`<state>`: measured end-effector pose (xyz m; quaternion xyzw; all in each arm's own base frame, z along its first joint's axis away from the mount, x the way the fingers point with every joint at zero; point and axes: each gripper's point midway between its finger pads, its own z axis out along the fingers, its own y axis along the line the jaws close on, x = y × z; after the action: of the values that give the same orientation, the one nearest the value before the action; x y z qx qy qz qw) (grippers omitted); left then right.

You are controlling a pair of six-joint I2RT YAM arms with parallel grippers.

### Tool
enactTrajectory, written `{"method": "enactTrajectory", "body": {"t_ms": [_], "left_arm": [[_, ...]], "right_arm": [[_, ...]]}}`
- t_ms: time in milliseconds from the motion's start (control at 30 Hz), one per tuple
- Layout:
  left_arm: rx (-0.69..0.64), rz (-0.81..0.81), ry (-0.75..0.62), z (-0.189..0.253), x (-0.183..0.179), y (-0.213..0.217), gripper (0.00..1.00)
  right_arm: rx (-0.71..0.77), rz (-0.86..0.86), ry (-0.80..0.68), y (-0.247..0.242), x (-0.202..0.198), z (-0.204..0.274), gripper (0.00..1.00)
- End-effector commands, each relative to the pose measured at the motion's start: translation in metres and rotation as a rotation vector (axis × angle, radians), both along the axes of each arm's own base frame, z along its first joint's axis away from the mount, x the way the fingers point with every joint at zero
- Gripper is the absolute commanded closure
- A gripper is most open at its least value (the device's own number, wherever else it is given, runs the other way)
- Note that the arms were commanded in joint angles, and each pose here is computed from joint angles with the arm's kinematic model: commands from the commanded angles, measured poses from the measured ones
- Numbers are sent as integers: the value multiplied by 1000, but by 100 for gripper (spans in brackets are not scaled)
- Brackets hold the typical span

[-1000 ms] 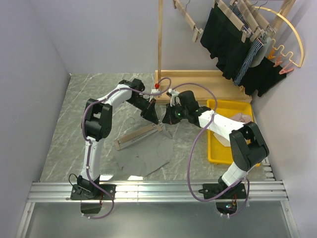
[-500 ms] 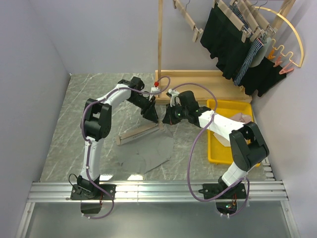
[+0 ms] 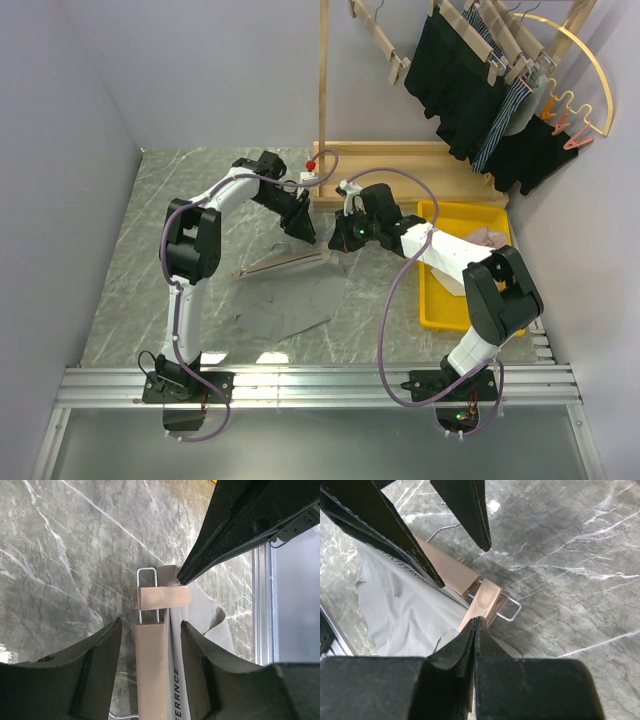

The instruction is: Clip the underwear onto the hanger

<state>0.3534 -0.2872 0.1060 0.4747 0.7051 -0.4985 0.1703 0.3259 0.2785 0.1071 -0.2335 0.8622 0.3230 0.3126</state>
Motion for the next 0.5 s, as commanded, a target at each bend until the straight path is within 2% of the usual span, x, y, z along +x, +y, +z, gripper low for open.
{"method": "enactTrajectory", "body": {"t_ms": [0, 133, 167, 300, 333, 400, 433, 467], "left_arm": [[-32, 22, -67, 31, 8, 2, 44], [-11, 137, -123, 50, 22, 23, 44], [-14, 161, -180, 54, 30, 25, 44], [102, 296, -252, 42, 35, 58, 44], [114, 321, -290, 49, 35, 65, 44], [197, 363, -337, 34, 36, 81, 44], [210, 369, -378, 39, 34, 85, 44], [257, 387, -408, 33, 35, 94, 44]], "right_arm": [[16, 26, -58, 2, -2, 16, 100], [-36, 34, 32, -6, -17, -12, 100], [-46, 37, 55, -7, -22, -19, 100], [-87, 54, 112, -8, -33, -40, 100], [-104, 53, 131, -10, -35, -45, 94], [-131, 46, 150, -11, -35, -53, 75], [-140, 44, 157, -12, -35, -55, 60], [-141, 40, 158, -13, -34, -55, 55]]}}
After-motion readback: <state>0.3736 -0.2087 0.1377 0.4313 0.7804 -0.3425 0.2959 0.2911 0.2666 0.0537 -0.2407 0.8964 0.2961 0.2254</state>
